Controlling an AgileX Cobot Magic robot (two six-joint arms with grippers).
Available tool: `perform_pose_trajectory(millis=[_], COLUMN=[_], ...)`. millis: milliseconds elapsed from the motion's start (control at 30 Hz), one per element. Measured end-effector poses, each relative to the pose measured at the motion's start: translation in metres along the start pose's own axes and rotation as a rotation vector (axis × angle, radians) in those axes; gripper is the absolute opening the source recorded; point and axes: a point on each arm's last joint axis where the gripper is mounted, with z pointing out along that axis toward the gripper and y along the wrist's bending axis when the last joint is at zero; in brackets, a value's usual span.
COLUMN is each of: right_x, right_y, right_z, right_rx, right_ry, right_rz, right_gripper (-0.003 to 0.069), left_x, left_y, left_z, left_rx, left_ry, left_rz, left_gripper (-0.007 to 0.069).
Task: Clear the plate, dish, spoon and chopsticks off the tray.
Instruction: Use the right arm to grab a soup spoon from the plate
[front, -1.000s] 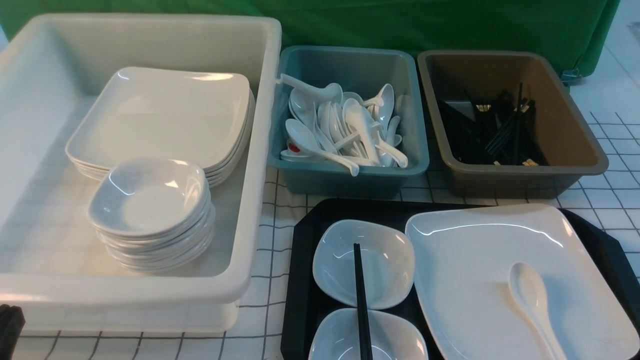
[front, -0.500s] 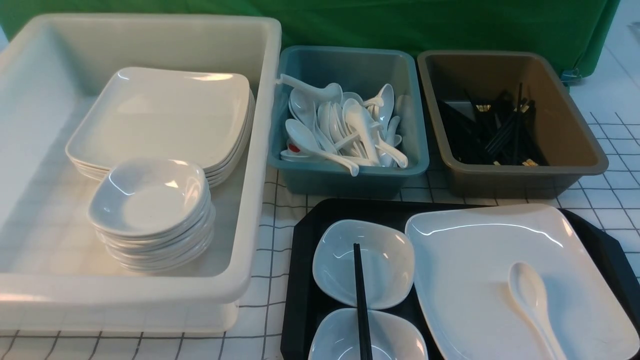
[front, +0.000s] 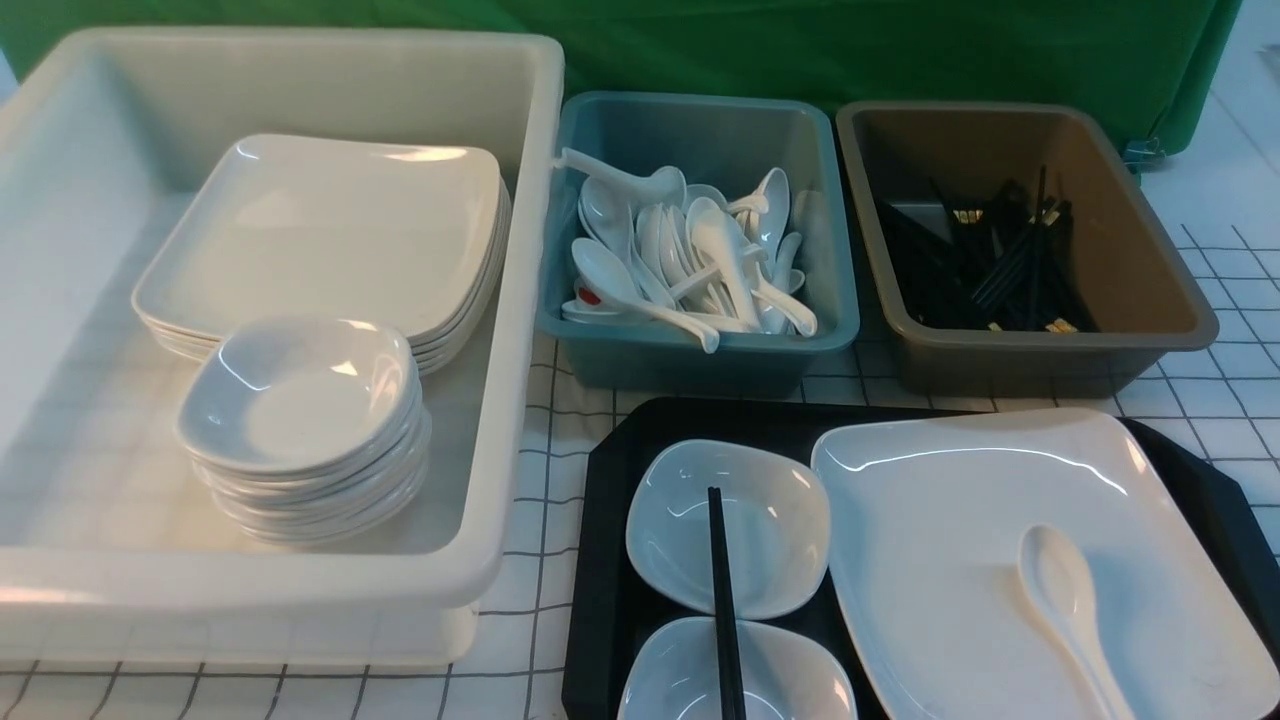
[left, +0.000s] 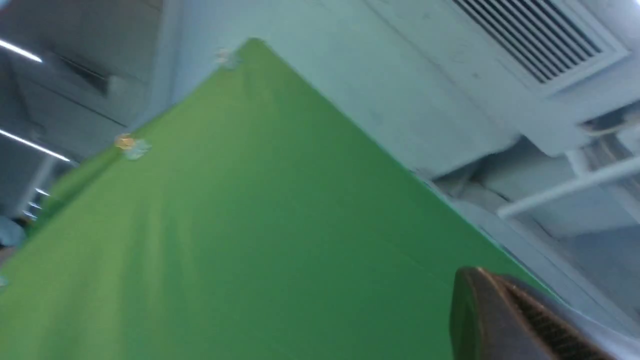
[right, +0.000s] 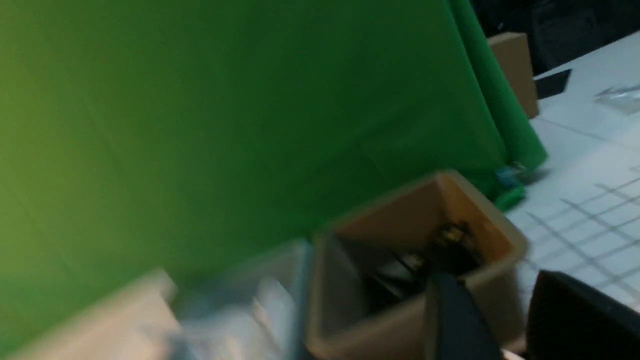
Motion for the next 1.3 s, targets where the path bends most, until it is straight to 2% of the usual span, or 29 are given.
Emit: perform_pose_trajectory(millis=[33, 67, 100, 133, 233, 300, 333, 433, 467, 500, 533, 600, 633, 667, 767, 800, 900, 933, 967, 1000, 1033, 1133, 1167, 1200, 1300], right_x=[-0.002, -0.005, -0.005, -0.008, -0.012, -0.013, -0.015, -0.027, -0.042, -0.048, -0.051, -0.065, -0.065, -0.063, -0.054, -0.043, -0.015, -0.014, -0.002, 0.002, 0.011, 0.027, 0.028, 0.033, 0.040], right_y=[0.000, 0.001, 0.002, 0.002, 0.003, 0.004, 0.006, 0.021, 0.035, 0.041, 0.043, 0.061, 0.062, 0.072, 0.079, 0.082, 0.086, 0.087, 0.086, 0.086, 0.085, 0.081, 0.081, 0.076, 0.064], right_z=[0.000, 0.000, 0.000, 0.000, -0.001, -0.001, -0.001, 0.000, 0.001, 0.003, 0.003, 0.015, 0.017, 0.031, 0.044, 0.053, 0.073, 0.074, 0.083, 0.085, 0.090, 0.102, 0.103, 0.110, 0.127], right_rx=[-0.006, -0.018, -0.021, -0.032, -0.051, -0.059, -0.077, -0.118, -0.142, -0.140, -0.149, -0.150, -0.143, -0.132, -0.122, -0.103, -0.041, -0.038, -0.010, -0.004, 0.005, 0.037, 0.041, 0.070, 0.154], right_ry=[-0.018, -0.050, -0.058, -0.084, -0.127, -0.142, -0.145, -0.069, -0.024, 0.031, 0.028, 0.245, 0.261, 0.490, 0.721, 0.892, 1.183, 1.193, 1.281, 1.299, 1.353, 1.430, 1.438, 1.462, 1.504], right_rz=[0.047, 0.138, 0.146, 0.181, 0.198, 0.202, 0.200, 0.157, 0.117, 0.085, 0.076, -0.077, -0.091, -0.204, -0.300, -0.379, -0.529, -0.538, -0.589, -0.598, -0.634, -0.673, -0.677, -0.682, -0.666], right_gripper=[0.0242, 0.0242, 0.0242, 0.0242, 0.0237, 0.0234, 0.0214, 0.0144, 0.0077, 0.0050, 0.0046, 0.0008, 0.0008, 0.0002, 0.0001, 0.0001, 0.0001, 0.0001, 0.0000, 0.0000, -0.0002, -0.0002, -0.0002, -0.0002, -0.0002], left_x=[-0.005, -0.014, -0.015, -0.016, -0.009, -0.002, 0.012, 0.041, 0.056, 0.065, 0.067, 0.097, 0.097, 0.117, 0.134, 0.146, 0.168, 0.170, 0.181, 0.183, 0.193, 0.213, 0.214, 0.225, 0.244], left_y=[-0.007, -0.021, -0.022, -0.030, -0.039, -0.039, -0.036, -0.023, -0.015, -0.009, -0.008, 0.008, 0.008, 0.013, 0.010, 0.002, -0.026, -0.031, -0.050, -0.053, -0.069, -0.099, -0.101, -0.113, -0.129], left_z=[0.005, 0.020, 0.022, 0.040, 0.076, 0.086, 0.100, 0.112, 0.113, 0.115, 0.116, 0.123, 0.123, 0.125, 0.124, 0.122, 0.117, 0.116, 0.111, 0.111, 0.105, 0.090, 0.090, 0.083, 0.074], left_rx=[0.001, -0.022, -0.027, -0.073, -0.181, -0.208, -0.238, -0.264, -0.282, -0.295, -0.298, -0.315, -0.313, -0.297, -0.250, -0.191, -0.015, 0.011, 0.111, 0.123, 0.207, 0.366, 0.376, 0.441, 0.514], left_ry=[0.030, 0.140, 0.157, 0.285, 0.608, 0.716, 0.903, 1.181, 1.309, 1.377, 1.392, 1.551, 1.552, 1.633, 1.708, 1.751, 1.812, 1.814, 1.834, 1.838, 1.865, 1.917, 1.919, 1.943, 1.980], left_rz=[0.007, 0.018, 0.018, 0.026, 0.085, 0.116, 0.166, 0.214, 0.218, 0.214, 0.213, 0.190, 0.192, 0.179, 0.174, 0.184, 0.227, 0.229, 0.235, 0.235, 0.241, 0.291, 0.296, 0.341, 0.390], left_gripper=[0.0005, 0.0005, 0.0005, 0.0005, 0.0005, 0.0005, 0.0005, 0.0005, 0.0003, 0.0000, -0.0001, -0.0008, -0.0008, -0.0011, -0.0012, -0.0011, -0.0011, -0.0011, -0.0011, -0.0011, -0.0011, -0.0011, -0.0011, -0.0013, -0.0013])
